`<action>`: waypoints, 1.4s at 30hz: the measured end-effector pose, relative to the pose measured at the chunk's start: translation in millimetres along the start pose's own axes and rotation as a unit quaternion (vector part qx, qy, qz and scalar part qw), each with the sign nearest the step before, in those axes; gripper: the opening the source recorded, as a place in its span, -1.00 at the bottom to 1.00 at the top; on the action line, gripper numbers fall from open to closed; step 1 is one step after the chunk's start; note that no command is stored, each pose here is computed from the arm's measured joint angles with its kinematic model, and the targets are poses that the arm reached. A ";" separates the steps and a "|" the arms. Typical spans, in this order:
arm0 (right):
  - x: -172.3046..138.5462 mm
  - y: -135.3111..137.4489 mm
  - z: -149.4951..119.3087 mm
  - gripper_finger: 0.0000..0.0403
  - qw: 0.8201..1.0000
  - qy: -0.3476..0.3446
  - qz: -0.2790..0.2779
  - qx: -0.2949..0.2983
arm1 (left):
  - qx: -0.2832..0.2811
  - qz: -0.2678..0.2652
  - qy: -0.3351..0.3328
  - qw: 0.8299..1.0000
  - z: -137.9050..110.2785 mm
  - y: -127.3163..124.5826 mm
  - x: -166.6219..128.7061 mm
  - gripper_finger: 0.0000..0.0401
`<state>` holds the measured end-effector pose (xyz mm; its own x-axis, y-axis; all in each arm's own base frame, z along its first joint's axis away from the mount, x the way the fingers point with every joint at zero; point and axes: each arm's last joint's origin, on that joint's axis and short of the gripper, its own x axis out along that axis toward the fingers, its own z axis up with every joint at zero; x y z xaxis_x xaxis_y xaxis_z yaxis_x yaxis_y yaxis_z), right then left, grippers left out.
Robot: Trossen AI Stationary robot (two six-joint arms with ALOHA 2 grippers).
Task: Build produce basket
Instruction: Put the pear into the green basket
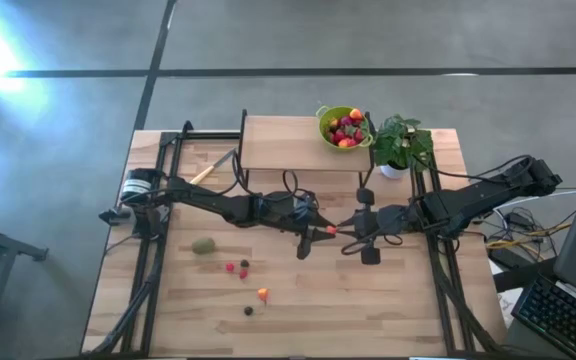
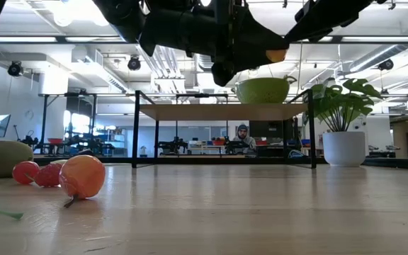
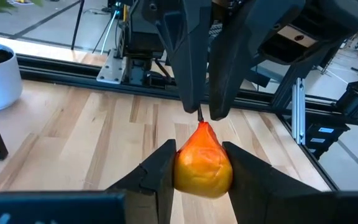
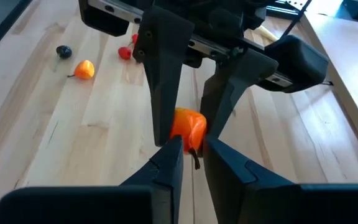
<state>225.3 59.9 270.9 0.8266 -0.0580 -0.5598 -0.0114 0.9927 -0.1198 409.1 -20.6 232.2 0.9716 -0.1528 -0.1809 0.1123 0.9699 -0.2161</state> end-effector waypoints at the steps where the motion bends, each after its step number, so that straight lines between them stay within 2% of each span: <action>1: 0.0 0.0 0.0 -0.72 1.000 0.000 0.000 0.000 | 0.001 0.000 0.000 1.000 0.0 0.0 0.0 -0.38; 7: 0.1 -0.1 -1.2 -0.73 1.000 0.005 -0.001 -0.002 | 0.007 0.000 -0.002 1.000 0.4 -0.1 0.0 -0.38; 19: 0.1 -0.2 -1.7 -0.58 1.000 0.008 -0.003 -0.002 | 0.006 0.000 -0.003 1.000 0.5 -0.1 0.0 -0.38; 29: 0.0 -0.5 -3.7 -0.93 1.000 0.018 -0.004 -0.006 | 0.006 0.000 -0.003 1.000 0.4 0.1 0.0 -0.38; 42: 0.0 -0.5 -3.7 -0.96 1.000 0.018 -0.004 -0.005 | -0.005 0.000 -0.001 1.000 0.0 -0.1 0.1 -0.35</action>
<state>223.2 59.1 268.0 0.8054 -0.0694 -0.5887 -0.0111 0.9912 -0.1320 409.1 -20.8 232.3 0.9721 -0.1523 -0.1785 0.1104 0.9681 -0.2248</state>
